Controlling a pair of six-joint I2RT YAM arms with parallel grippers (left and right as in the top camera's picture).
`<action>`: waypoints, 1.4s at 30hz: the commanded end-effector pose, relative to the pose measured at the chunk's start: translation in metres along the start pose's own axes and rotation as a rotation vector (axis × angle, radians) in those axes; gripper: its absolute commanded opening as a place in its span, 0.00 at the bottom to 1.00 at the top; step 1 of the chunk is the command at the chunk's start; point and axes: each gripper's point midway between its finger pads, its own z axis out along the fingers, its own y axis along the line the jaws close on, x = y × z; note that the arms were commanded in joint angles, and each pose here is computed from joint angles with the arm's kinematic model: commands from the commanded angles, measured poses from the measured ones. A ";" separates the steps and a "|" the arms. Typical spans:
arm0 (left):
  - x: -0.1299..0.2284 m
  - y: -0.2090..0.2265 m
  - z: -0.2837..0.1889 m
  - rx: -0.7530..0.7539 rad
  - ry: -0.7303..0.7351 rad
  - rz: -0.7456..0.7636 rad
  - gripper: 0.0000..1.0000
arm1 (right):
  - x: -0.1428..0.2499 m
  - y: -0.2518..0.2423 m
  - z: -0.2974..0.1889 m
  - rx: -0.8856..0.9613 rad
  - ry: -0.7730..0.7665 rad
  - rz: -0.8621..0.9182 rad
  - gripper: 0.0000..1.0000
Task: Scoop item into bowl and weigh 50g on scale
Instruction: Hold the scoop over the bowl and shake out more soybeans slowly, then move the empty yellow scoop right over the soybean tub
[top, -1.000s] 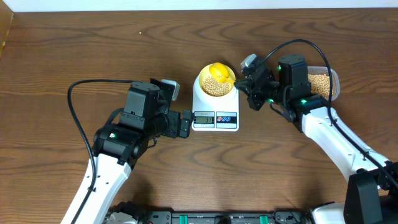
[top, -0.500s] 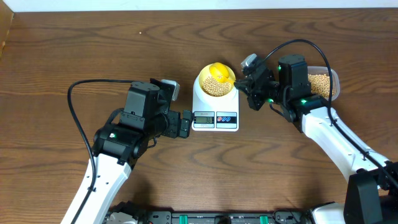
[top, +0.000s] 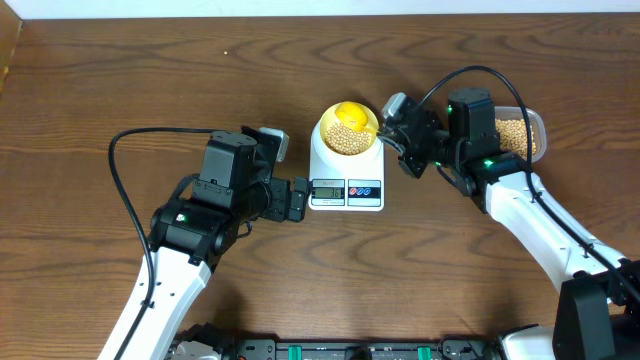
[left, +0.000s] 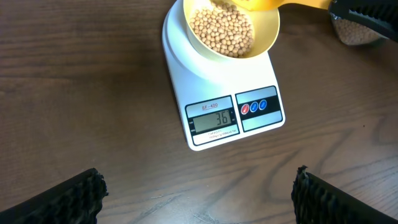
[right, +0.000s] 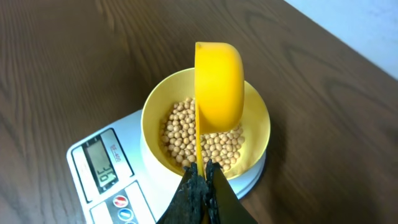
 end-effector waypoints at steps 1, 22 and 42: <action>0.000 0.001 0.000 -0.006 -0.002 0.018 0.98 | -0.002 0.000 0.001 0.003 -0.009 -0.090 0.01; 0.000 0.001 0.000 -0.006 -0.002 0.018 0.98 | -0.001 -0.003 -0.007 0.012 -0.002 0.574 0.01; 0.000 0.001 0.000 -0.006 -0.002 0.018 0.98 | 0.031 -0.139 -0.201 0.761 -0.160 0.821 0.01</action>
